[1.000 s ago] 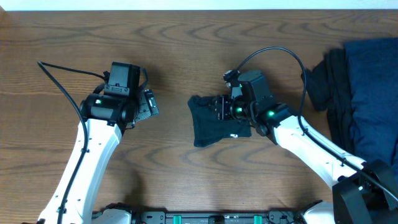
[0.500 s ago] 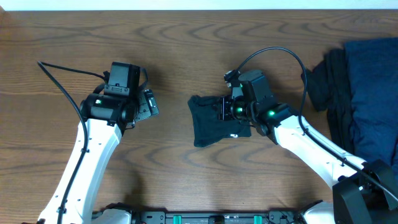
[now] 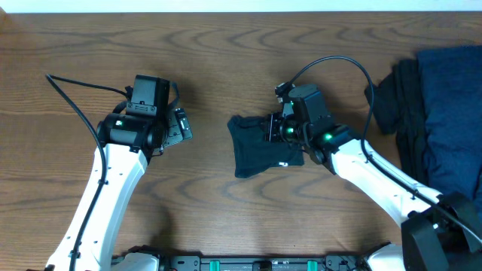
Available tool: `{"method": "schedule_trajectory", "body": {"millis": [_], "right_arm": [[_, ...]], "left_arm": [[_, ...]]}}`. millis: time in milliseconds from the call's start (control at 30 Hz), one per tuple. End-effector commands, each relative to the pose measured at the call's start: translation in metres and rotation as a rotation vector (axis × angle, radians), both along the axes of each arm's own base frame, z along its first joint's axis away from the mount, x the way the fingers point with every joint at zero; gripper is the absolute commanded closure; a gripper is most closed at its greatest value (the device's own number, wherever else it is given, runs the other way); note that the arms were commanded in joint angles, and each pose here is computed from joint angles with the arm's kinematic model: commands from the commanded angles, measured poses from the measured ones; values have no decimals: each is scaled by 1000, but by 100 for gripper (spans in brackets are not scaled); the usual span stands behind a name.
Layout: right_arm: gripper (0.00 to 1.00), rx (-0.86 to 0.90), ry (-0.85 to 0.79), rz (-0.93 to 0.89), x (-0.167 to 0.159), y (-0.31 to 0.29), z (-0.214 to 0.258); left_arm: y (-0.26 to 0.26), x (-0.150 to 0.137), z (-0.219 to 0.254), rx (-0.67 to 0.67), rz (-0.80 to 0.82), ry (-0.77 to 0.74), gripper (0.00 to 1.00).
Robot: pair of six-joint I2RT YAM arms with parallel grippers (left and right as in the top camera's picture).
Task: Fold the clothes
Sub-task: 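Release the folded shirt and lift the right gripper away rightward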
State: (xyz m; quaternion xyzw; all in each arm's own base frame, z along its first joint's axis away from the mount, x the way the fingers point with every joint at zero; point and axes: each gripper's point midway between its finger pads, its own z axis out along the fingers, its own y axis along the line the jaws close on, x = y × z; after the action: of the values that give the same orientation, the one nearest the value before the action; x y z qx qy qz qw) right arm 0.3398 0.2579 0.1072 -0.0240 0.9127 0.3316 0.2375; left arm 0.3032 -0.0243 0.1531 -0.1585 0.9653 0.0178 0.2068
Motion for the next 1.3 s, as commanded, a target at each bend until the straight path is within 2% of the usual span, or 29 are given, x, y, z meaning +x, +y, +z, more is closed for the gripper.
{"method": "schedule_trajectory", "body": {"millis": [0,200,433,567,667,767,967,1100,1200,1267], "right_arm": [[99,-14,56,-4,-4,10,-22],[99,24,91,81,-11,42,-56],[99,-45,9,-15,23,39,-106],[99,-14,20,17,22,47,-127],[96,121,-23,105,23,67,-98],[92,261,-101,140,33,74,-44],[87,317,-238,41,55,24,58],[77,249,-248,-46,54,-35,88],[58,148,-253,-99,49,-82,93],[38,83,-227,-162,45,-114,88]], "left_arm": [[2,0,0,13,9,1,2],[2,0,0,13,9,1,2],[2,0,0,13,9,2,2],[2,0,0,13,9,2,2],[2,0,0,13,9,2,2],[2,0,0,13,9,2,2],[2,0,0,13,9,2,2],[2,0,0,13,9,2,2],[2,0,0,13,9,2,2],[2,0,0,13,9,2,2]]}}
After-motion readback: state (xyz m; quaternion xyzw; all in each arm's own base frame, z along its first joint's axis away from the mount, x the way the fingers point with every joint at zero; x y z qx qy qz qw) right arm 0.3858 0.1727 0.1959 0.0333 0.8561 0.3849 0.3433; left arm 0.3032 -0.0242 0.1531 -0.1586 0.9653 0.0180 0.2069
